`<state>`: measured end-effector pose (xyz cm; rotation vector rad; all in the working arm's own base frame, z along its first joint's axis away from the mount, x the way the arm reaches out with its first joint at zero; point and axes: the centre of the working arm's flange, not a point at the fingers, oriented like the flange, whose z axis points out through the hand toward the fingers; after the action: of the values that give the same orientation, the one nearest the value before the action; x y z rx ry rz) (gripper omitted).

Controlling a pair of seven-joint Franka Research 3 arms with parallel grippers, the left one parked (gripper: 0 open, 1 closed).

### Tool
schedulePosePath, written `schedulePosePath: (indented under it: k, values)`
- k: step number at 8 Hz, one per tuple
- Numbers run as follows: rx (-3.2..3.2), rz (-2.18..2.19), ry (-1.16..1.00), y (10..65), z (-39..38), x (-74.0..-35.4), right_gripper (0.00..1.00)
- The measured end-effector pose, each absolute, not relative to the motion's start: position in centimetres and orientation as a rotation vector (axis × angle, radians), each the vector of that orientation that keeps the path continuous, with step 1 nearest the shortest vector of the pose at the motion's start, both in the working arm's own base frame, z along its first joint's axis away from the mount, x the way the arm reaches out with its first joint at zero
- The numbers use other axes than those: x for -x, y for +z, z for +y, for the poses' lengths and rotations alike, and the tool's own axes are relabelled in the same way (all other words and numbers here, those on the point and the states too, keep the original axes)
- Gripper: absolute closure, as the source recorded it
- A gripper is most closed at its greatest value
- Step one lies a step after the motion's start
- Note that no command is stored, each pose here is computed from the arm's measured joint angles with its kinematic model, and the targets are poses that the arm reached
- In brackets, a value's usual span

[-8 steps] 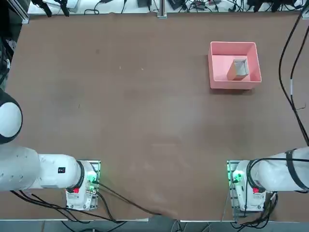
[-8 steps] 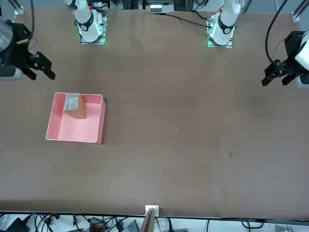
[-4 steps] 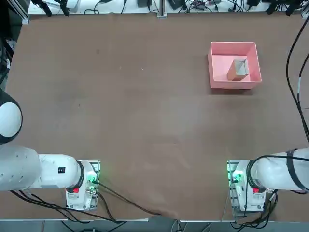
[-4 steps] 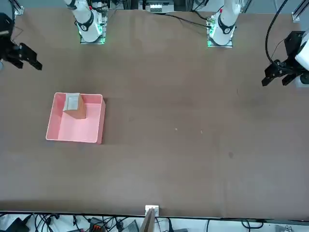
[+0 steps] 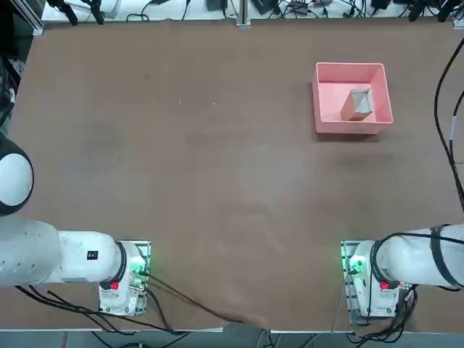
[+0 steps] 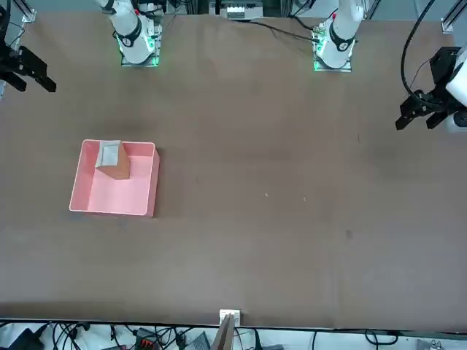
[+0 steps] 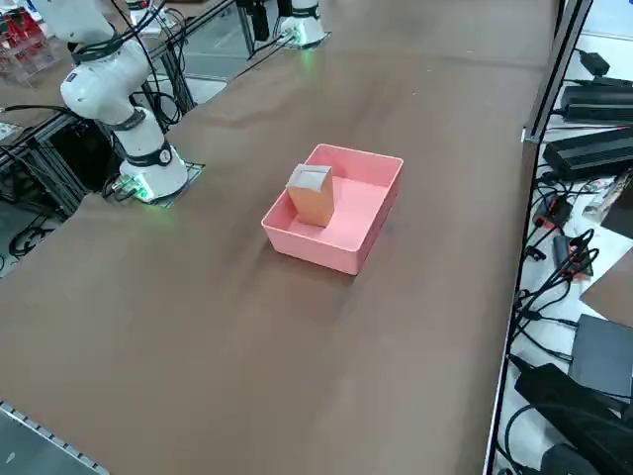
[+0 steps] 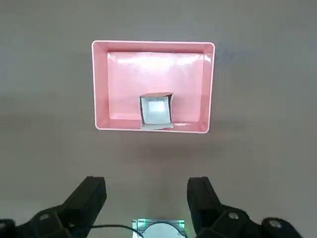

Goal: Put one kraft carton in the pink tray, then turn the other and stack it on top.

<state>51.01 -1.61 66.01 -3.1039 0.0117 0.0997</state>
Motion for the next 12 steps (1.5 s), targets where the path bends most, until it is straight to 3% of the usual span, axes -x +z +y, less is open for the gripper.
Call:
schedulePosePath:
  k: [12]
  values:
    - [3.102,-0.009,0.13,66.01,-1.59,-50.74,0.0]
